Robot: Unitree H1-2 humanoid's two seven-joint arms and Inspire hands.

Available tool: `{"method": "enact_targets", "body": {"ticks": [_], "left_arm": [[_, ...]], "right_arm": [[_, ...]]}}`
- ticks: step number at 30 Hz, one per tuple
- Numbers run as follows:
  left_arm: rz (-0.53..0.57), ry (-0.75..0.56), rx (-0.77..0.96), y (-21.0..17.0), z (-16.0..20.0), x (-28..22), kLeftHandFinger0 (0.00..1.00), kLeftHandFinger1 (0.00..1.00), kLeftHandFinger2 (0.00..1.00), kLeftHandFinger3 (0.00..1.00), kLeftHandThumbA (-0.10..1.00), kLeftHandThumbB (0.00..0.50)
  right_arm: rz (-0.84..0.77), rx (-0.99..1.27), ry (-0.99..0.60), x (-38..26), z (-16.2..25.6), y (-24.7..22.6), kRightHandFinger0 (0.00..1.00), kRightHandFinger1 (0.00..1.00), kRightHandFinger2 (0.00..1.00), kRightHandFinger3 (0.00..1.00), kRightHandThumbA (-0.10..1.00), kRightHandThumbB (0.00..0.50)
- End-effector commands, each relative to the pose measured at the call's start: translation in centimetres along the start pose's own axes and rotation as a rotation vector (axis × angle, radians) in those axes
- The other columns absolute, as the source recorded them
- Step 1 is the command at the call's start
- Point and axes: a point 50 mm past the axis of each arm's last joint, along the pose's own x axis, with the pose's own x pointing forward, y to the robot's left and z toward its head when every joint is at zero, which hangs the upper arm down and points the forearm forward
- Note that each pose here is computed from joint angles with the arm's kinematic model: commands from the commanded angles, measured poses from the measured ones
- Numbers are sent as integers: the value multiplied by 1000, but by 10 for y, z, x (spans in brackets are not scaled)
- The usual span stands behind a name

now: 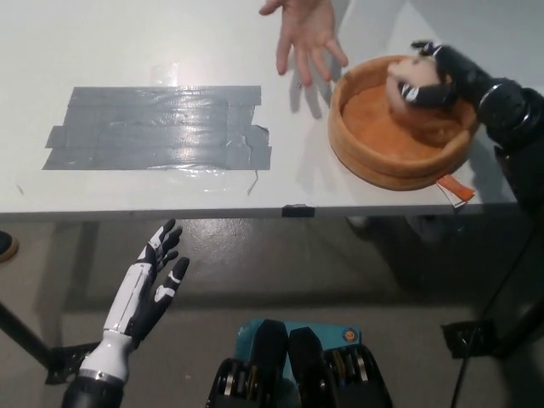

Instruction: An emotional support dumpling is kept in a soft plate infront in the middle of the desk infront of the robot. The robot extends its right arm to pick up the dumpling and hands it to a person

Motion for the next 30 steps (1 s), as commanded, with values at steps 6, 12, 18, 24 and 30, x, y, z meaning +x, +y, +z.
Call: {"method": "enact_targets", "body": {"ticks": [6, 12, 18, 24, 30], "left_arm": [[-1, -70, 9, 8, 15, 19, 986, 1000, 1000, 1000, 835, 289], [-9, -77, 20, 9, 16, 21, 981, 1000, 1000, 1000, 845, 275], [-13, -69, 15, 9, 15, 18, 978, 1000, 1000, 1000, 839, 261], [-16, -60, 13, 6, 14, 15, 989, 1000, 1000, 1000, 837, 271], [-17, -68, 13, 5, 15, 16, 977, 1000, 1000, 1000, 830, 270]], "right_arm": [[-286, 367, -398, -27, 101, -81, 164, 626, 986, 892, -100, 157], [-312, 501, -540, -57, 133, -96, 127, 626, 994, 860, -100, 155], [-344, 296, -558, -59, 161, -79, 1, 468, 844, 747, -100, 178], [-271, 241, -518, -31, 170, -51, 37, 533, 838, 685, -100, 174], [-246, 175, -467, -10, 173, -28, 64, 572, 952, 864, -100, 179]]}}
